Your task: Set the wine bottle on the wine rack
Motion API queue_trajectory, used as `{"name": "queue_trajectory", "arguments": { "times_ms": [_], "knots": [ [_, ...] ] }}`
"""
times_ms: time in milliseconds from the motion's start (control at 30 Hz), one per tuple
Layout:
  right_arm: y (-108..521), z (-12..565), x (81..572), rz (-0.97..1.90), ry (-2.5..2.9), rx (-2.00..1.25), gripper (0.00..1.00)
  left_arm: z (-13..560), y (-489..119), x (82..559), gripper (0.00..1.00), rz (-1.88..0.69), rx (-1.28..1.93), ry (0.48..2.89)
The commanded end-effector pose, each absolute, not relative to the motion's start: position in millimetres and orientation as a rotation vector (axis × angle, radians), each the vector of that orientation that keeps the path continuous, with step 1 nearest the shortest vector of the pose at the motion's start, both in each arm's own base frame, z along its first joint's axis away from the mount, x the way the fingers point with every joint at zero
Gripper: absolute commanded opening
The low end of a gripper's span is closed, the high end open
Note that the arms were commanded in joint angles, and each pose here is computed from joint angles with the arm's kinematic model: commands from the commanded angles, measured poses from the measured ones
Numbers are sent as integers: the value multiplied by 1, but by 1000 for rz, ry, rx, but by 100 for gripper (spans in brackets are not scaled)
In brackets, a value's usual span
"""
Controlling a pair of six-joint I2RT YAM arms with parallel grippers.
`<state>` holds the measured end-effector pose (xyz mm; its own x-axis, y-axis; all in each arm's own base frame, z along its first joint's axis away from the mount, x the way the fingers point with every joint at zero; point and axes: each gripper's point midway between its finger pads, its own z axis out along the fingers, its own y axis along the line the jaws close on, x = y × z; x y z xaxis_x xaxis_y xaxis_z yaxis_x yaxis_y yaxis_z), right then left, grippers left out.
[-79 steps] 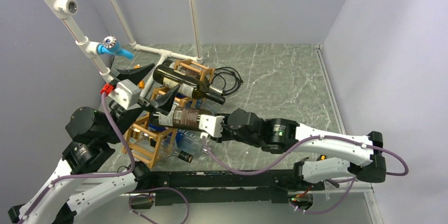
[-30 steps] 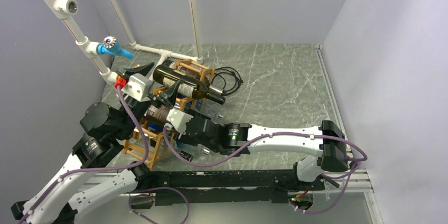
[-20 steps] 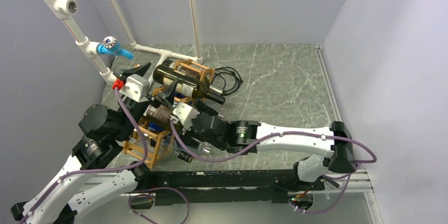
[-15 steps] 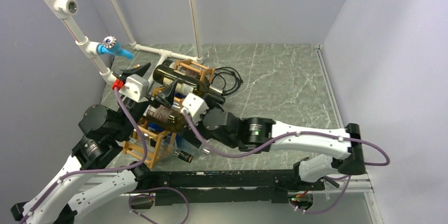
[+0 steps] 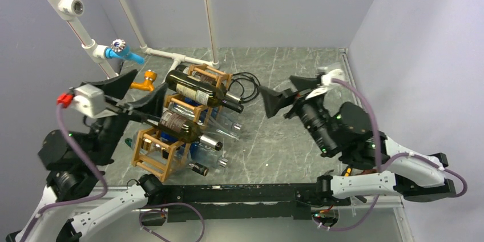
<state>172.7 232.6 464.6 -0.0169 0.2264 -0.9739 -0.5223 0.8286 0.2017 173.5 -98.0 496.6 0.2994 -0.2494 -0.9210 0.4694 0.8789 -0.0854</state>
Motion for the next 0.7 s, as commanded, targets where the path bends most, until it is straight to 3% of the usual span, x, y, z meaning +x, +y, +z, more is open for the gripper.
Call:
{"name": "queue_trajectory", "arguments": {
  "times_ms": [0, 333, 667],
  "knots": [
    [172, 493, 191, 409, 1424, -40, 100, 520, -69, 153, 99, -563, 80, 1130],
    [113, 530, 185, 401, 1302, 32, 100, 544, -27, 120, 99, -569, 12, 1017],
    [101, 544, 186, 389, 1244, 81, 100, 549, -13, 115, 99, -529, -1, 1012]
  ]
}}
